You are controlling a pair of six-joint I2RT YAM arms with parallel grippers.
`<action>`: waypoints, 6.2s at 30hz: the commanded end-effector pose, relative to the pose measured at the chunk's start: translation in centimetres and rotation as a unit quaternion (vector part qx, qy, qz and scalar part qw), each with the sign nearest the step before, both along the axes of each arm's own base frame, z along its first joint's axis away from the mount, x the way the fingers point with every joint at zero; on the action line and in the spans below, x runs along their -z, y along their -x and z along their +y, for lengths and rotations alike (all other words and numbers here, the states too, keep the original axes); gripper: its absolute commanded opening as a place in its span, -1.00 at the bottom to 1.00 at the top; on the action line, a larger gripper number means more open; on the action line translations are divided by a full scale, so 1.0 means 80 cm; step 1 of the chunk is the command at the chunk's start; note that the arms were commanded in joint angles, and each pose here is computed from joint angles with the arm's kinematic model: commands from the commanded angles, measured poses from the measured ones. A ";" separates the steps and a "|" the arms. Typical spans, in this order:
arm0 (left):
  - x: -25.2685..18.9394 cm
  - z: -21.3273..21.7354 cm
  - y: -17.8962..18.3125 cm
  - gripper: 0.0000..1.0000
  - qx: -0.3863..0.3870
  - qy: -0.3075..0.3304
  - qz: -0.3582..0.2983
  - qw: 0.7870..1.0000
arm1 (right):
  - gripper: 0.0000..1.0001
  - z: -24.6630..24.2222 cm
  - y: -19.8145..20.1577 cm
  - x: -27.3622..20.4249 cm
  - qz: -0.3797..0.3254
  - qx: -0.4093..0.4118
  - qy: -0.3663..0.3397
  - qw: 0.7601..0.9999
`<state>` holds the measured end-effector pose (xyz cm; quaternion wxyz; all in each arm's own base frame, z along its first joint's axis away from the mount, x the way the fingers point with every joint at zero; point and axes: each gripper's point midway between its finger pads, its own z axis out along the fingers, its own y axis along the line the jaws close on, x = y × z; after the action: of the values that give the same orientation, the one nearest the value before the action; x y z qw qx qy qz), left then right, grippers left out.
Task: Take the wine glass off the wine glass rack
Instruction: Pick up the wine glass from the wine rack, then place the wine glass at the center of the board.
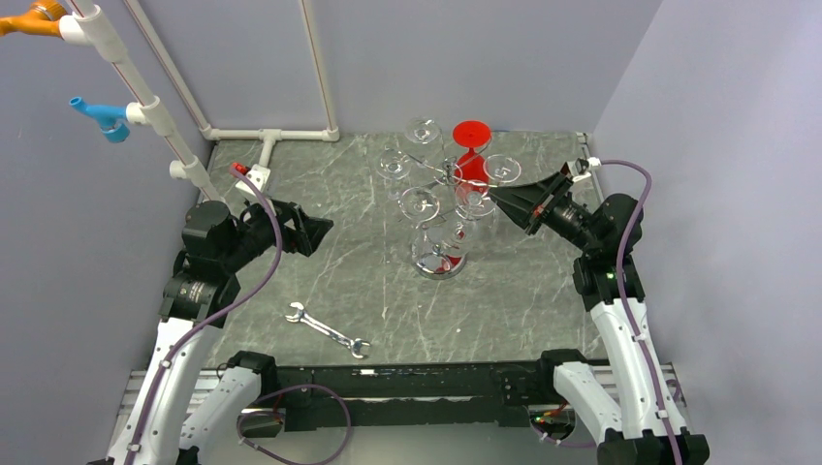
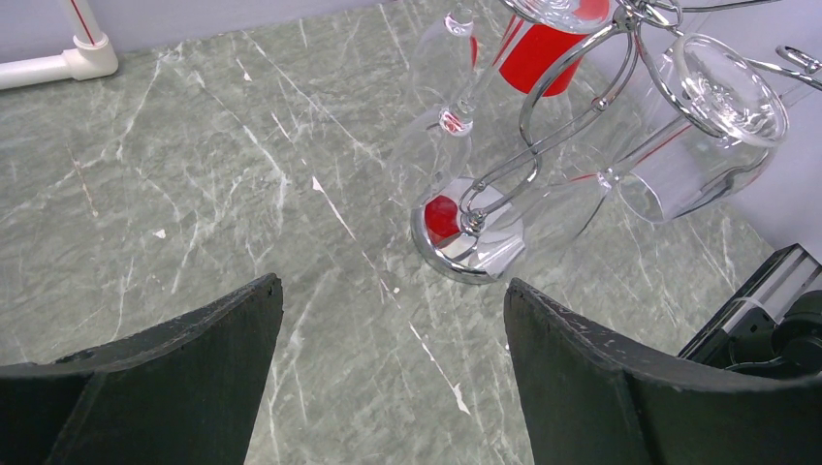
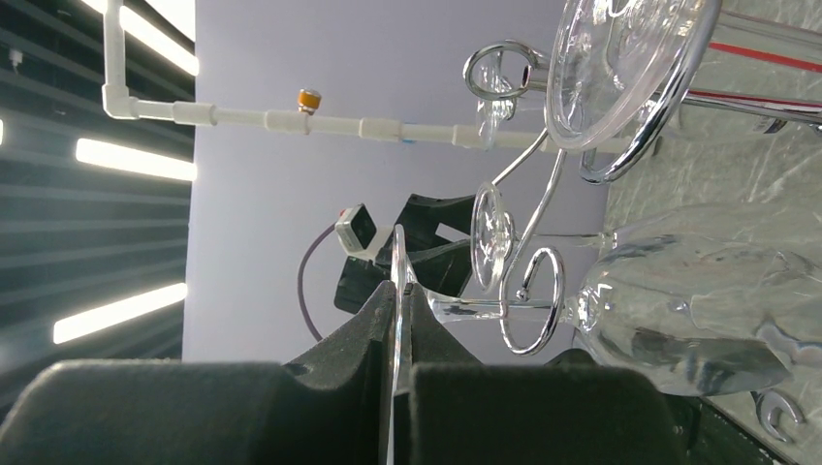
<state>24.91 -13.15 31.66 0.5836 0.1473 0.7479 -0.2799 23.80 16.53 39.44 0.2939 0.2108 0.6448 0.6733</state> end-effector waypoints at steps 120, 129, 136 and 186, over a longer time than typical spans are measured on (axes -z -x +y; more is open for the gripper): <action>-0.012 -0.001 0.003 0.75 0.005 0.000 -0.020 1.000 | -1.00 -0.030 -0.004 0.012 0.003 0.064 0.031 0.997; -0.011 -0.003 0.004 0.75 0.010 0.001 -0.018 1.000 | -1.00 -0.030 0.006 0.013 0.004 0.067 0.032 0.997; -0.014 -0.004 0.005 0.75 0.011 0.004 -0.023 1.000 | -1.00 -0.029 0.012 0.017 0.009 0.065 0.034 0.997; -0.032 -0.025 0.062 0.76 0.074 0.048 0.019 0.996 | -1.00 -0.005 0.046 0.082 0.006 0.013 0.185 0.983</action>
<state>20.55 -14.94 32.69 0.5418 0.1626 0.7459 -0.3517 19.50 16.71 33.43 0.3218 0.1543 0.7418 0.5677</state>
